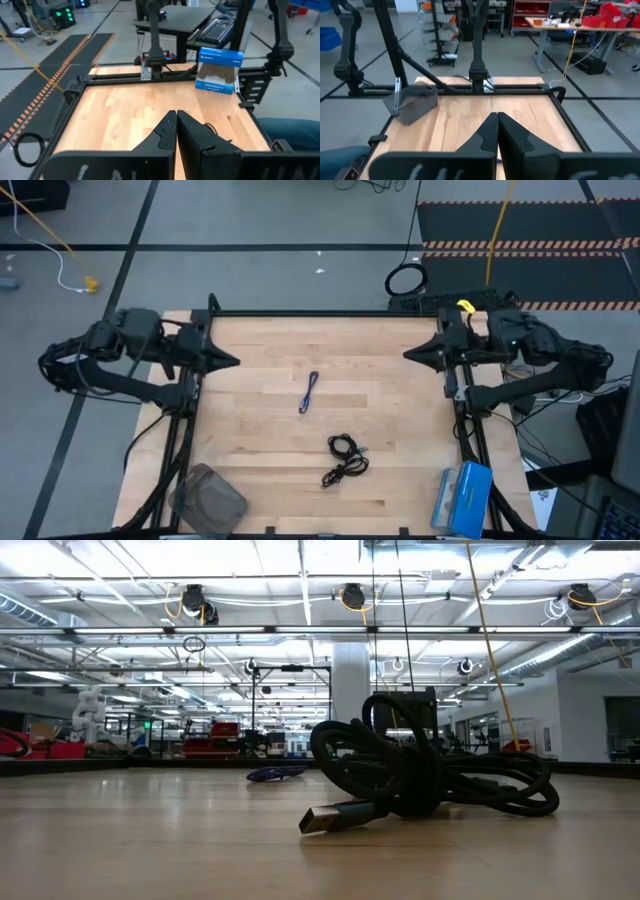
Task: Pick and place USB-C Cables
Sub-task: Put the bottom black charger cable into the black bin
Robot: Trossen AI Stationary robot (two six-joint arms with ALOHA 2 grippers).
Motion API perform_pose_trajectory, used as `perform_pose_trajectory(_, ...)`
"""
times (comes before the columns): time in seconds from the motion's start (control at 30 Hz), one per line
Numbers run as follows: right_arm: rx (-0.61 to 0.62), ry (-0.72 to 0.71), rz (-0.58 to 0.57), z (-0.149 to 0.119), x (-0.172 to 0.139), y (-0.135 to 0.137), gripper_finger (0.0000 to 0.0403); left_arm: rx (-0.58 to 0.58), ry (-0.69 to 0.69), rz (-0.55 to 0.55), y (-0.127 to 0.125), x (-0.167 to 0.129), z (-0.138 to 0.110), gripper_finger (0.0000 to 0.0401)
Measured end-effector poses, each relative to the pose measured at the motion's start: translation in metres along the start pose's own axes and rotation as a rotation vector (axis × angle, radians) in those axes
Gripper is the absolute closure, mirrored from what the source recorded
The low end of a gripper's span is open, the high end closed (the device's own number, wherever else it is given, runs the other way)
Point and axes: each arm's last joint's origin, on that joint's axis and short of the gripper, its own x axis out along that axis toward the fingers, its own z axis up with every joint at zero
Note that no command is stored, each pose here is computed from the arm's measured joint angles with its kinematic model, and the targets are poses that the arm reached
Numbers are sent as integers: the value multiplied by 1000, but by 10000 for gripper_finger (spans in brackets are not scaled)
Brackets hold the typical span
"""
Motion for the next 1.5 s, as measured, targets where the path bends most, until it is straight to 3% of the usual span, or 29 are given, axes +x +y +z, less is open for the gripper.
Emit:
perform_pose_trajectory(0.2,58,82,-1,-10,15,1,403,-1,76,-73,-11,28,-1,384)
perform_pose_trajectory(0.43,87,162,22,-50,44,7,403,35,224,-142,-33,93,-11,384)
perform_pose_trajectory(0.7,117,153,51,-102,73,15,403,62,463,-200,-66,173,-48,384)
perform_pose_trajectory(0.87,130,131,59,-126,83,17,403,-4,556,-192,-82,219,-75,381)
perform_pose_trajectory(1.13,130,130,56,-148,88,16,403,-160,608,-160,-105,277,-117,301)
perform_pose_trajectory(1.5,124,180,50,-161,89,16,403,-251,579,-178,-134,315,-151,212)
